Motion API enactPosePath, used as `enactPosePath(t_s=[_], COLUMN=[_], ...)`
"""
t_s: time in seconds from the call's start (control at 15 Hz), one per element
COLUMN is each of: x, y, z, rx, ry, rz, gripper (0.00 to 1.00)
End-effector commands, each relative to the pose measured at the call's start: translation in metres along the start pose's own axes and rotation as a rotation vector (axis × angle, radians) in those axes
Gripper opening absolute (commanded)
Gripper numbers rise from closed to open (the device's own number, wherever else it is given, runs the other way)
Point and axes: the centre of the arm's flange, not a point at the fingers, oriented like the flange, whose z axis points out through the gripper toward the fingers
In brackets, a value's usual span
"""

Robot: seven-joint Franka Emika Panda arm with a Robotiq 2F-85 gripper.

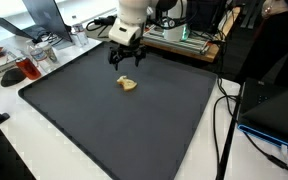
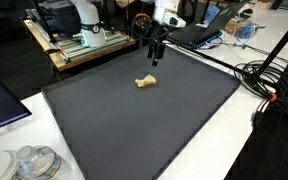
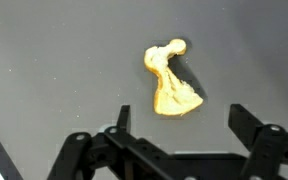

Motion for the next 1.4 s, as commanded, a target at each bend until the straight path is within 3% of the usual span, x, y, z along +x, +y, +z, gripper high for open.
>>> enactPosePath(t_s=[0.0,0.47,1.33], x=[-0.054,-0.123,-0.180], y=[0.008,0.035,0.044], z=[-0.006,0.019,0.075], rx=[0.029,0.116,0.149], ry=[0.110,0.348,0.701], rz=[0.024,0.010,-0.132], gripper=[1.00,1.00,1.00])
